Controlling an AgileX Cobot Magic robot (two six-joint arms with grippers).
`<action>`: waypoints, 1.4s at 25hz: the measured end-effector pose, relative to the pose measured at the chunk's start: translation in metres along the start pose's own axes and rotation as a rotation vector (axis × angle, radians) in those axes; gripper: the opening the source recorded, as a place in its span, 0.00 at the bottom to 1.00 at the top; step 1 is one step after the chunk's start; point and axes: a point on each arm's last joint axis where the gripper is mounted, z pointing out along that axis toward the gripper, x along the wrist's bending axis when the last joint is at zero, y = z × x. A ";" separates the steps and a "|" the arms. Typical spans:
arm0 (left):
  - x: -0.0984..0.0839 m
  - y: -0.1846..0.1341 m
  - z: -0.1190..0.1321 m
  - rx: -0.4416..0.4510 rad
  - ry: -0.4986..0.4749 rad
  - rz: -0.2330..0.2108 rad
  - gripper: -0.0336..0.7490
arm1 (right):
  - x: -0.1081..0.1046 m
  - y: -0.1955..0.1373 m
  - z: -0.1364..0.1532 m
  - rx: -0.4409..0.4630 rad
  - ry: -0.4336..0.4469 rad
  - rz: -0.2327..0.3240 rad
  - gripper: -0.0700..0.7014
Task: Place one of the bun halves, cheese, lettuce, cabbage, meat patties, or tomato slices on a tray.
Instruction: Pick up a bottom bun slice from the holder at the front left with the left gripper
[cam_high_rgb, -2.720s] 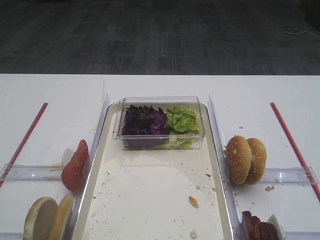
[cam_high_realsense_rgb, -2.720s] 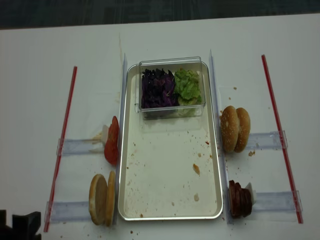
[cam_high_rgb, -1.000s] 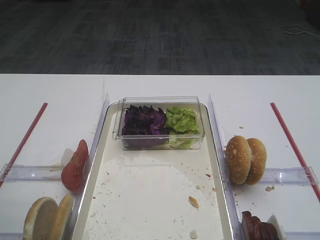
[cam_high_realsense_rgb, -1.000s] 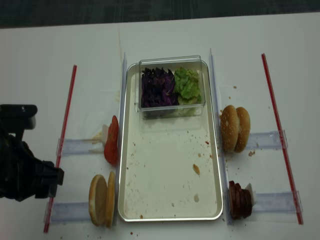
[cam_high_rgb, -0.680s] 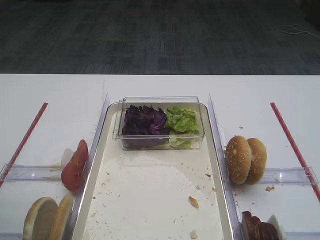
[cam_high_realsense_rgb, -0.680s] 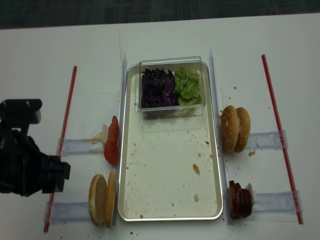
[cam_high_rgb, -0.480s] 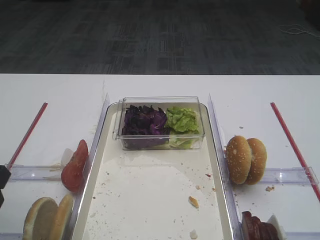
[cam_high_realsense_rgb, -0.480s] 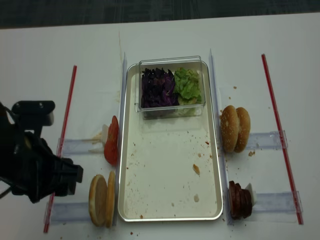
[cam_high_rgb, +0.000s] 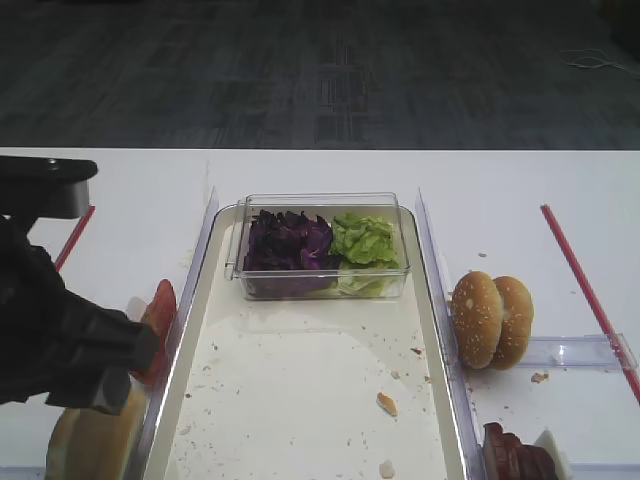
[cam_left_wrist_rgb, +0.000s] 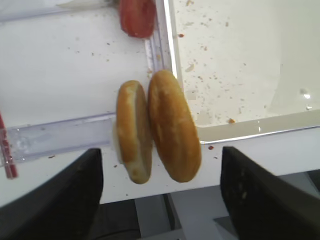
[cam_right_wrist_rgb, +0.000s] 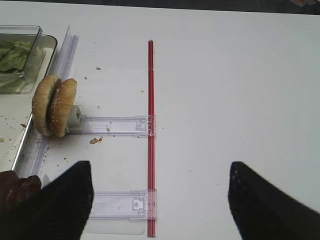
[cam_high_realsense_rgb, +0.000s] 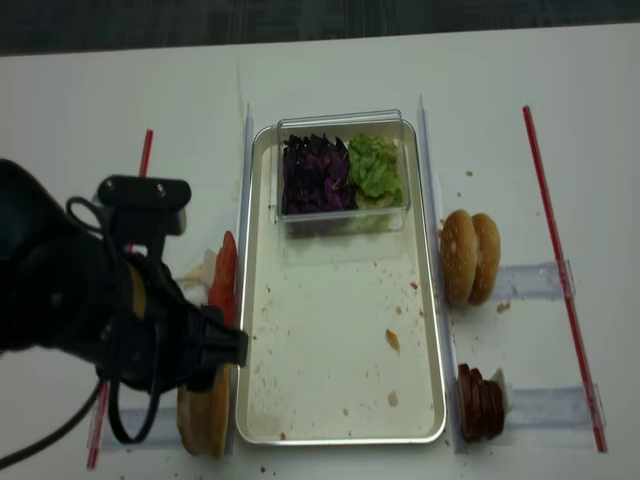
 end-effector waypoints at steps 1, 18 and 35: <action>-0.005 -0.002 0.001 0.007 0.000 0.013 0.67 | 0.000 0.000 0.000 0.000 0.000 0.000 0.86; -0.038 -0.003 0.029 0.050 0.007 0.017 0.67 | 0.000 0.000 0.000 -0.002 0.000 0.000 0.86; -0.045 0.003 0.073 0.148 0.135 0.030 0.67 | 0.000 0.000 0.000 -0.002 0.000 0.000 0.86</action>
